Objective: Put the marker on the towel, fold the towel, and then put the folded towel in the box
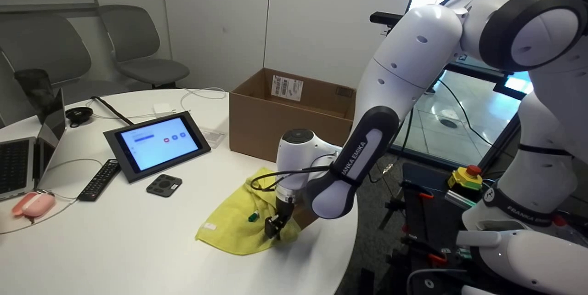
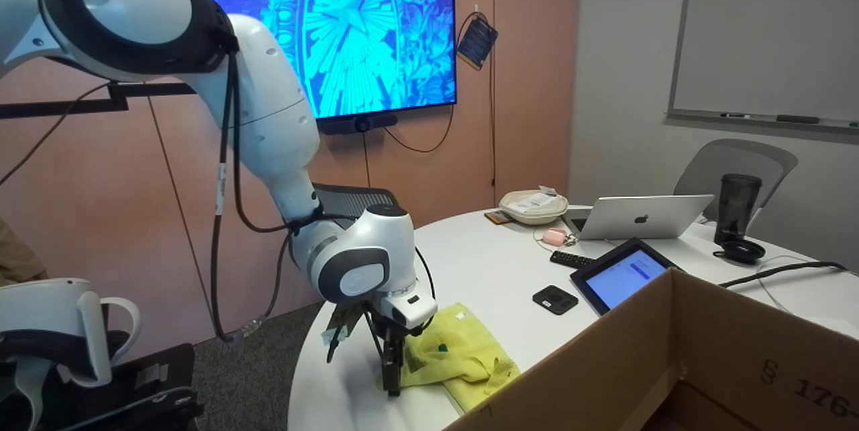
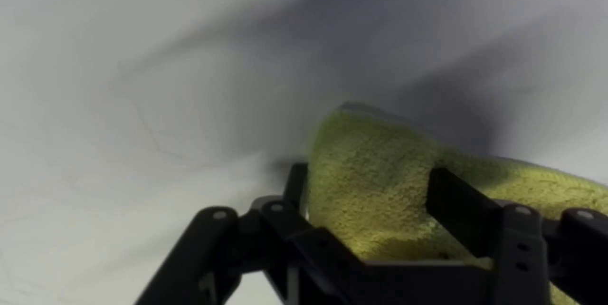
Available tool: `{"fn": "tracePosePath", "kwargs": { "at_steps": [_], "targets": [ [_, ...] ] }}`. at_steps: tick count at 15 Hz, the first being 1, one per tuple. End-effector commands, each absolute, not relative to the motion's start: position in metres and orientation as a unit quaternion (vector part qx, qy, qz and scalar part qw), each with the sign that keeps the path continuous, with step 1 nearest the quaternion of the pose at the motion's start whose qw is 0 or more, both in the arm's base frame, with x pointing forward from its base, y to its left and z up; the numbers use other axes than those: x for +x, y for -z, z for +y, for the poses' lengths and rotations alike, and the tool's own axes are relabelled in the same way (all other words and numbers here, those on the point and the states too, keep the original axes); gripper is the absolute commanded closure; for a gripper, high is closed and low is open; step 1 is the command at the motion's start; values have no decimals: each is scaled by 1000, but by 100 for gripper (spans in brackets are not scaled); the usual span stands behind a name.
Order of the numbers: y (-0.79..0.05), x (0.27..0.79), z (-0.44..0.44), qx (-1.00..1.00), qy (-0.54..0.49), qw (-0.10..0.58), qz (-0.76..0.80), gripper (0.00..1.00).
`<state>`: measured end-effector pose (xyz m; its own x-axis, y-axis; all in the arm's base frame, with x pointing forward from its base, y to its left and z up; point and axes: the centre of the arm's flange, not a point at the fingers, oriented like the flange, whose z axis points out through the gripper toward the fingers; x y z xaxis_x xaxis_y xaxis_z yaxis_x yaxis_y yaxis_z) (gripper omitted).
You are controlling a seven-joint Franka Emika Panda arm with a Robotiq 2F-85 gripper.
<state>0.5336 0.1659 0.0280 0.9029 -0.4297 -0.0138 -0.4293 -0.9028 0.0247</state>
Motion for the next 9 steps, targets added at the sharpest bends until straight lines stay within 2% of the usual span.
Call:
{"fn": "tracePosePath", "kwargs": {
  "at_steps": [1,4,5,7,9],
  "targets": [
    [-29,536,168,973,1,15,-232,66],
    [-35,537,166,972,-5,14,-233,90],
    [-37,537,166,972,-6,14,-233,93],
    [-42,536,166,972,-10,15,-233,97],
    [-52,534,166,973,-18,17,-231,93]
  ]
}}
